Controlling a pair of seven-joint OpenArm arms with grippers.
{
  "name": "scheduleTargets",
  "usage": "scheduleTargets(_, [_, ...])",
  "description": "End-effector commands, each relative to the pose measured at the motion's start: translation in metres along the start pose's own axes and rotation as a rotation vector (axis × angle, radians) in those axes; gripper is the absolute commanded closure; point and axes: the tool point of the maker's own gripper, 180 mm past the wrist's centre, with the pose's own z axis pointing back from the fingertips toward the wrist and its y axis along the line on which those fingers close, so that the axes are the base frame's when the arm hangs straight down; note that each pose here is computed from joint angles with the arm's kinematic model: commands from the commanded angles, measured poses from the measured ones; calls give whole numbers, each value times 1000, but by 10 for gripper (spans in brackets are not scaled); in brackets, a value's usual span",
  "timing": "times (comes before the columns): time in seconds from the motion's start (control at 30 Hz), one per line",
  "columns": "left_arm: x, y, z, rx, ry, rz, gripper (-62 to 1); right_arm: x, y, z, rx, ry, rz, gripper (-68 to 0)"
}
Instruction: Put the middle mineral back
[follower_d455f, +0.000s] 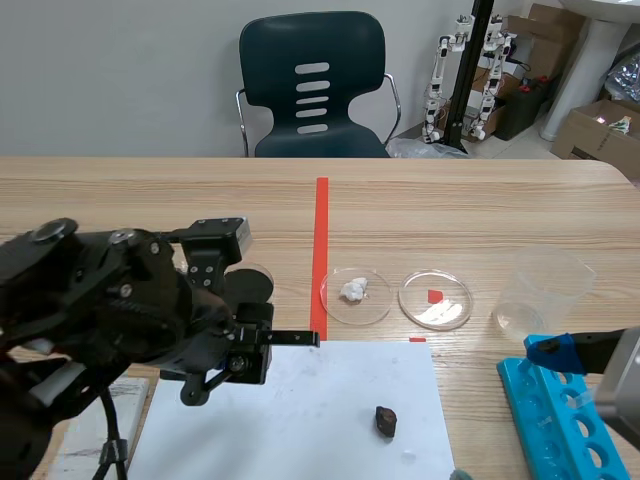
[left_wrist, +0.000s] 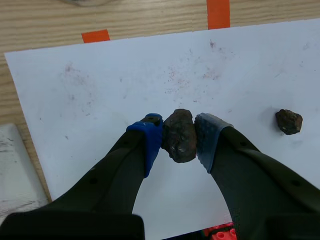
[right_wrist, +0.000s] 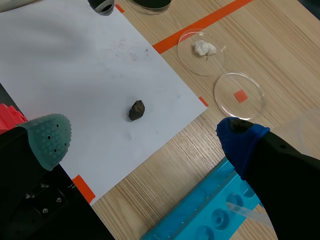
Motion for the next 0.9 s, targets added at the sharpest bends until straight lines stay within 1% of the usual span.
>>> scheduleTargets(0.0, [6,-12,1,-24,0,-9,-126,12,-4,-1,-11,-40,5,-608])
scheduleTargets(0.13, [9,-30,-5,-49,30,-18,-126,12,-4,-1,-11,-40,5,-608])
scheduleTargets(0.23, [10,-32,-10,-18,43,-6,-126,12,-4,-1,-11,-40,5,-608])
scheduleTargets(0.33, [9,-35,-15,-8,68,-10,-126,12,-4,-1,-11,-40,5,-608])
scheduleTargets(0.4, [5,-33,-19,9,98,11,-126,12,-4,-1,-11,-40,5,-608])
scheduleTargets(0.43, [3,-32,-21,16,111,12,-126,12,-4,-1,-11,-40,5,-608])
scheduleTargets(0.6, [0,-23,-29,85,143,-12,-126,12,-4,-1,-11,-40,5,-608])
scheduleTargets(0.87, [0,-24,-35,118,149,-25,-126,12,-4,-1,-11,-40,5,-608])
